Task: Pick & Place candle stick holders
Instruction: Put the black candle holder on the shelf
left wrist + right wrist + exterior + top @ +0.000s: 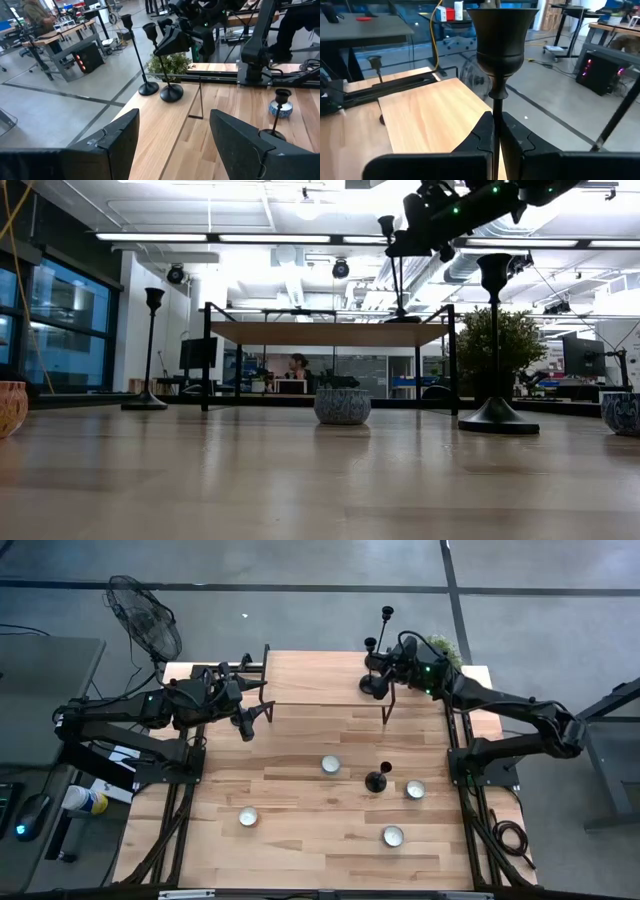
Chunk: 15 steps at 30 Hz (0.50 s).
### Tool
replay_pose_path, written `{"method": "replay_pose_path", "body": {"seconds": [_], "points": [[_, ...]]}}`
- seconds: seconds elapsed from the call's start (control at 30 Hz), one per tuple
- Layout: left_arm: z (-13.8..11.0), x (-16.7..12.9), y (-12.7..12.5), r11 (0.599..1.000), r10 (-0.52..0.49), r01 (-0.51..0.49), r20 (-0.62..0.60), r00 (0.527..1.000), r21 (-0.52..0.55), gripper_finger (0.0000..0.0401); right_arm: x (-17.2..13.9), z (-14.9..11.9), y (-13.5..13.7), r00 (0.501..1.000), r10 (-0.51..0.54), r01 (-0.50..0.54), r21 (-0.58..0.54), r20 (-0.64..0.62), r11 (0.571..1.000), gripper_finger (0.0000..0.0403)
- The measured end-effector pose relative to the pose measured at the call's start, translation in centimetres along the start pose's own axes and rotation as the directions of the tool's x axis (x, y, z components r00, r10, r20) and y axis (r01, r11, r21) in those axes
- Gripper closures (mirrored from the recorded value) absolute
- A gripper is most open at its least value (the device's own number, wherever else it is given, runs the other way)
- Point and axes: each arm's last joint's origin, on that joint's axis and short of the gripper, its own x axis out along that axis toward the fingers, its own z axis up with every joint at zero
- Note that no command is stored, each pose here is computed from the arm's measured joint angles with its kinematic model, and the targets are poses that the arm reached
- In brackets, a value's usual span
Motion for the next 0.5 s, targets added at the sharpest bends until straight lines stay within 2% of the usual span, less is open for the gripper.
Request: {"method": "replay_pose_path", "body": {"seconds": [0.5], "points": [[0.0, 0.0, 0.0, 1.000, 0.000, 0.000, 0.000, 1.000, -0.002, 0.0163, 0.1, -0.3, -2.0, 0.999, 0.021, -0.021, -0.010, -0.027, 1.000, 0.0402]]}}
